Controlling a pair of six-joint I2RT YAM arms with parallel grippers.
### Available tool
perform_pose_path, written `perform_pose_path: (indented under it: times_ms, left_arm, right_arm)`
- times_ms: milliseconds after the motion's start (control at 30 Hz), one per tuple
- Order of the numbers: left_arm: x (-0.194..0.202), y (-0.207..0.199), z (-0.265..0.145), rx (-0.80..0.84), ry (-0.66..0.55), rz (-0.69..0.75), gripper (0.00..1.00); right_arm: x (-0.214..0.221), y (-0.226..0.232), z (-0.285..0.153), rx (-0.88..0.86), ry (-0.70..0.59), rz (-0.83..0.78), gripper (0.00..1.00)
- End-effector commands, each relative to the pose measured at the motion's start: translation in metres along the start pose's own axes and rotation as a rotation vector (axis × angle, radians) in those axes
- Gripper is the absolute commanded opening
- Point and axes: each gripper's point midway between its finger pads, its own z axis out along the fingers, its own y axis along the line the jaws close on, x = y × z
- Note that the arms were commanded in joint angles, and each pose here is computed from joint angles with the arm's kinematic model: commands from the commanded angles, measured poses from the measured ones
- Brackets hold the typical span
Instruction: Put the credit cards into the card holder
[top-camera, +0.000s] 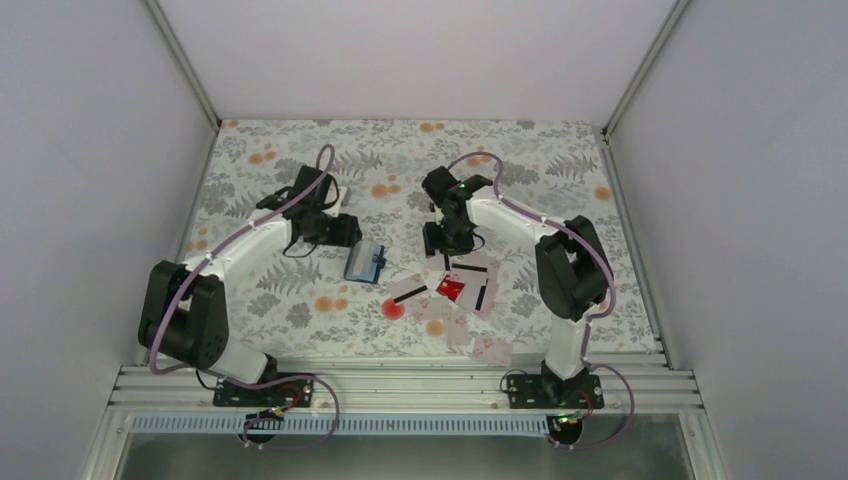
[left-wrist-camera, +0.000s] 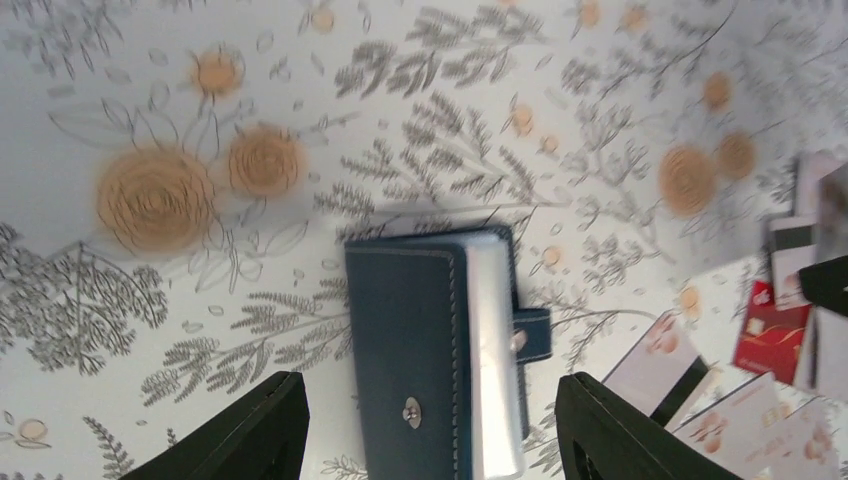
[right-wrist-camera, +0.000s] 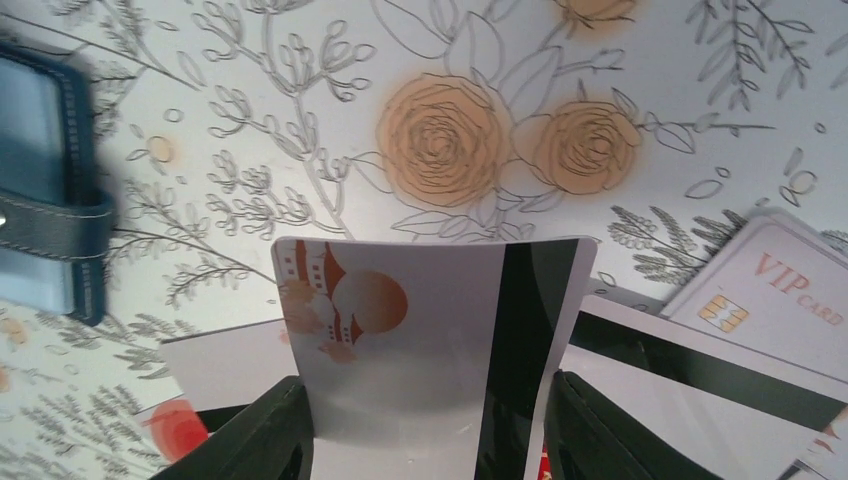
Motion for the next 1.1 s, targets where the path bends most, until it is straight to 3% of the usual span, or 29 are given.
perform_pose_path:
  times_ms: [0, 233, 600, 1067]
  left_arm:
    - [-0.023, -0.011, -0.025, 0.013, -0.061, 0.02, 0.63]
    - [-0.052, -0.054, -0.056, 0.194, -0.141, 0.102, 0.63]
    - [-0.08, -0.122, -0.1, 0.523, -0.076, 0.058, 0.57]
    - [-0.086, -0.158, -0.12, 0.653, -0.1, 0.164, 0.48]
  right_arm:
    - [-0.013, 0.024, -0.024, -0.105, -0.074, -0.051, 0.49]
    - [-0.021, 0.051, -0.055, -0.251, -0.173, -0.14, 0.5]
    - [-0.026, 0.082, -0.135, -0.383, -0.45, -0.366, 0.52]
    - [-0.026, 0.104, -0.161, -0.431, -0.5, -0.44, 0.52]
